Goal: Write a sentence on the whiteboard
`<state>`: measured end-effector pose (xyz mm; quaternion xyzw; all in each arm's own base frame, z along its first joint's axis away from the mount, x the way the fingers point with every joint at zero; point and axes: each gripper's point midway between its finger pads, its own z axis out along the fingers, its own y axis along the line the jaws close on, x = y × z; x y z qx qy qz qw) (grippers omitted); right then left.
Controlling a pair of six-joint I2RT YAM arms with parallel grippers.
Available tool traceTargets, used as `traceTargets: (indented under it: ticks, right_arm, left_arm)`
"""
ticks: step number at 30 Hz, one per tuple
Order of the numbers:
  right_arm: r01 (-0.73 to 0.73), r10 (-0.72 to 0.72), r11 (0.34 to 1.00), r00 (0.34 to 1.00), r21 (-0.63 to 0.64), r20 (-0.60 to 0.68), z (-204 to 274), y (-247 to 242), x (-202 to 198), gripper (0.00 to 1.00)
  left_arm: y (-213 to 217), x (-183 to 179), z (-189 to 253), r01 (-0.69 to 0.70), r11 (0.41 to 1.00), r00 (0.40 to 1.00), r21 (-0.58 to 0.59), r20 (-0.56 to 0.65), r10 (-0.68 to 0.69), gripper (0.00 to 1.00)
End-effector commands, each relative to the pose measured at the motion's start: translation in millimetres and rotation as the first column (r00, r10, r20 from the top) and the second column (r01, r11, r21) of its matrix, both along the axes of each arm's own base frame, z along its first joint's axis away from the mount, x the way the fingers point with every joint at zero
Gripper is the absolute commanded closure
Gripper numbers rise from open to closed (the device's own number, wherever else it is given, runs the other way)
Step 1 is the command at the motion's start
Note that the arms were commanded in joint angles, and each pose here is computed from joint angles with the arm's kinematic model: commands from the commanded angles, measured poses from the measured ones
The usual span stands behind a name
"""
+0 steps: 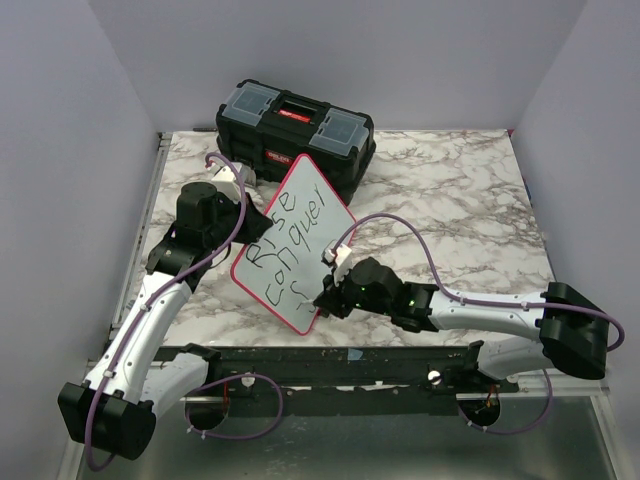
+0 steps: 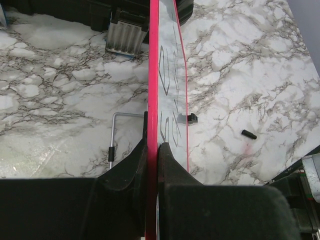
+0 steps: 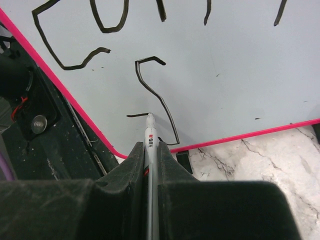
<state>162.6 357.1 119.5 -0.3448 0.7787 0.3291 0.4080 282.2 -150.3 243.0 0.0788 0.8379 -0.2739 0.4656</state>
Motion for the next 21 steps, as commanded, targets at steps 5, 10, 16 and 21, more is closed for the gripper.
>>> traceTargets:
  ticks: [5, 10, 16, 21]
  right_arm:
    - [0.155, -0.150, 0.987, 0.982, -0.035, 0.117, 2.3, -4.2, 39.3, 0.99]
    - [0.184, -0.178, 0.982, 0.974, -0.033, 0.139, 10.3, -6.6, 47.1, 0.99]
    - [0.200, -0.194, 0.980, 0.965, -0.016, 0.178, 32.8, -11.9, 50.7, 0.99]
    - [0.226, -0.229, 0.973, 0.951, 0.034, 0.207, 58.2, -20.1, 54.3, 0.99]
  left_arm:
    - [4.8, -9.2, -25.2, 0.044, 0.992, 0.999, 0.115, -0.037, -0.040, 1.00]
    - [4.8, -8.9, -24.7, 0.043, 0.992, 0.999, 0.116, -0.035, -0.039, 1.00]
    - [5.0, -9.0, -25.0, 0.042, 0.992, 0.999, 0.118, -0.036, -0.038, 1.00]
    - [5.3, -9.1, -24.7, 0.041, 0.992, 0.999, 0.118, -0.035, -0.037, 1.00]
